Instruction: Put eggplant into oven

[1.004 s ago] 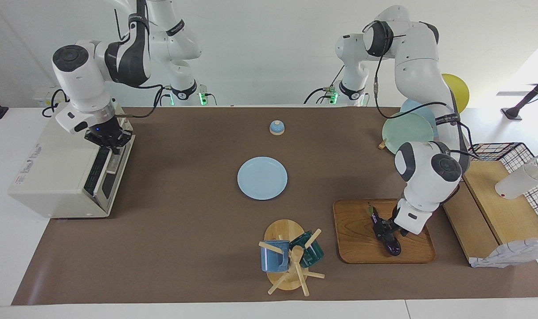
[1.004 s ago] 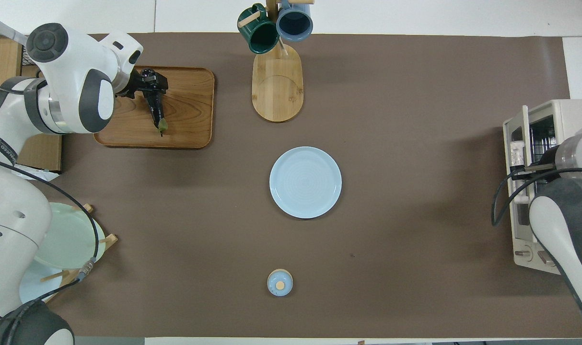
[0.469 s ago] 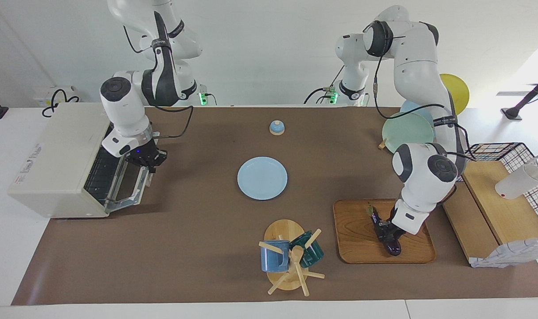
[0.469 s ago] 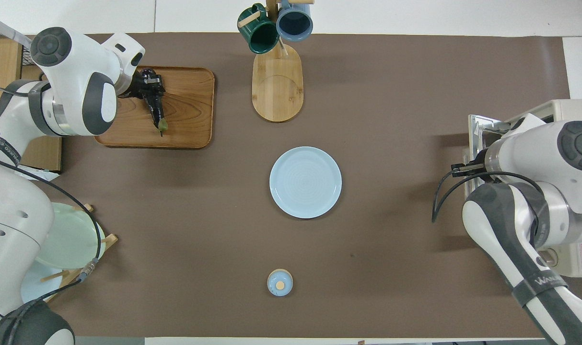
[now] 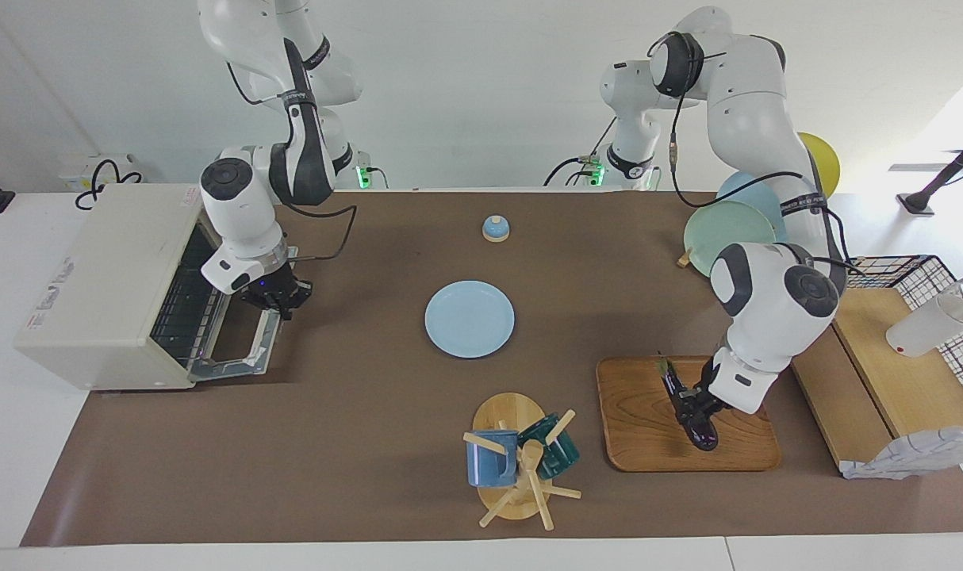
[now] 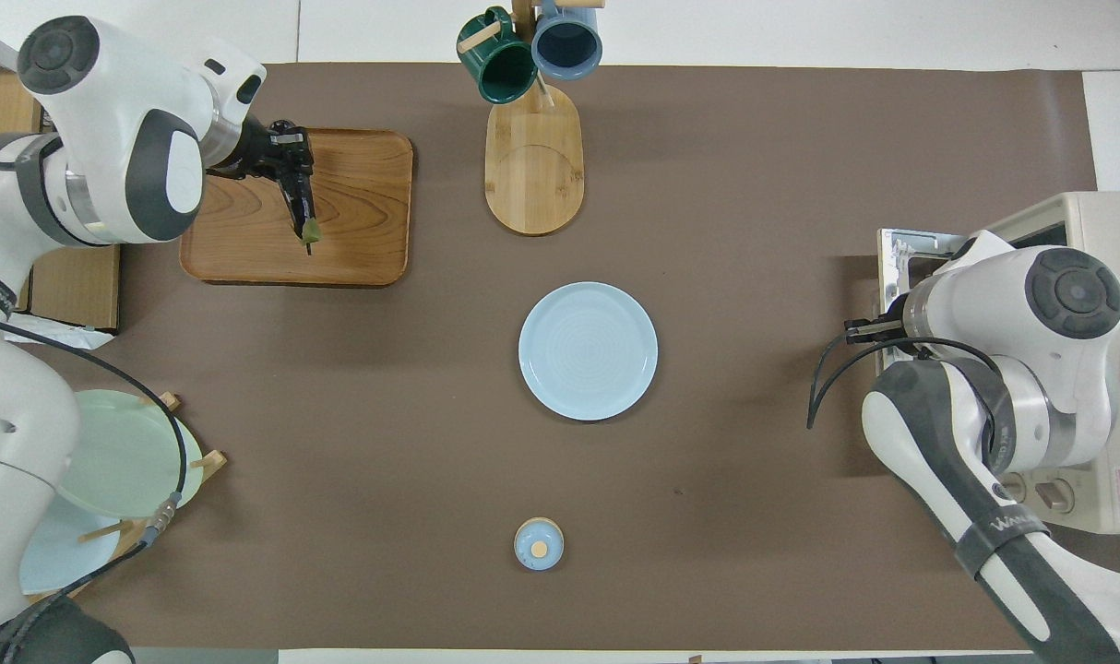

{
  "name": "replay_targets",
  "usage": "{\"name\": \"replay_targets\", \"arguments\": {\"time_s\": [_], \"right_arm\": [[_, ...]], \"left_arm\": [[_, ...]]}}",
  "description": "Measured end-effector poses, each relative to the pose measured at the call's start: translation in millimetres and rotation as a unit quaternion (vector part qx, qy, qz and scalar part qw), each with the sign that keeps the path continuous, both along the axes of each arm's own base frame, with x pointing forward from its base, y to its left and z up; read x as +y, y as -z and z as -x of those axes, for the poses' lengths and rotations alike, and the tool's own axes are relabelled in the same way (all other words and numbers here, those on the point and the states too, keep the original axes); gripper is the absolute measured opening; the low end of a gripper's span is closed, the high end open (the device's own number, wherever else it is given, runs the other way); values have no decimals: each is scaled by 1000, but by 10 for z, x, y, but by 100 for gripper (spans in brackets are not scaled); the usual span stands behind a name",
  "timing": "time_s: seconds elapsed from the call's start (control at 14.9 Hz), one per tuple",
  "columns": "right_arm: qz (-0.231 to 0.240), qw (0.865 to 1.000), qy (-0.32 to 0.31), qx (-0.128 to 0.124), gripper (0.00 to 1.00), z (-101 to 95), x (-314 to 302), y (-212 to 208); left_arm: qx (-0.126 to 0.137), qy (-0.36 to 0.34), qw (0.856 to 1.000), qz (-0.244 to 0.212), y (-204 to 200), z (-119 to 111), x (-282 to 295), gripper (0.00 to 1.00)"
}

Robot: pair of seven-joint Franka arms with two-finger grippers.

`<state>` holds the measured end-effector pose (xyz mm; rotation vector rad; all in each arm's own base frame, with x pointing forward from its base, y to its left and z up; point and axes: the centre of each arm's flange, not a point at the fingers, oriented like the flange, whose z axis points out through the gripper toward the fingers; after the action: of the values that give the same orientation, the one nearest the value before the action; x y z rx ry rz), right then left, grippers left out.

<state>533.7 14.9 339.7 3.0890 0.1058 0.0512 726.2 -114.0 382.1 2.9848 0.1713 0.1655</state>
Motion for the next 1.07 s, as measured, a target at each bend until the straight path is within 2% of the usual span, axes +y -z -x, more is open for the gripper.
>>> {"name": "replay_targets", "arguments": {"time_s": [0.27,0.47,0.6,0.67,0.87,1.07], "right_arm": [[-1,1000,19,8,1,-14,24,171],[0,999,30,16,1,8,48,253],[0,999,36,17,1,22,112,266],[0,999,40,16,1,26,175,266],[-1,999,42,14,1,32,354,252],[-3,999,35,-1,1,-54,441,101]], "left_arm": [[35,-21,999,5,-809,425,-516,43],[53,-20,998,3,-1014,921,-1232,43],[64,-11,998,-2,-959,1306,-1752,43],[60,-9,998,0,-906,1477,-1997,43],[21,-9,999,42,-598,1867,-2488,43],[14,18,999,48,-286,2241,-2804,43]]}}
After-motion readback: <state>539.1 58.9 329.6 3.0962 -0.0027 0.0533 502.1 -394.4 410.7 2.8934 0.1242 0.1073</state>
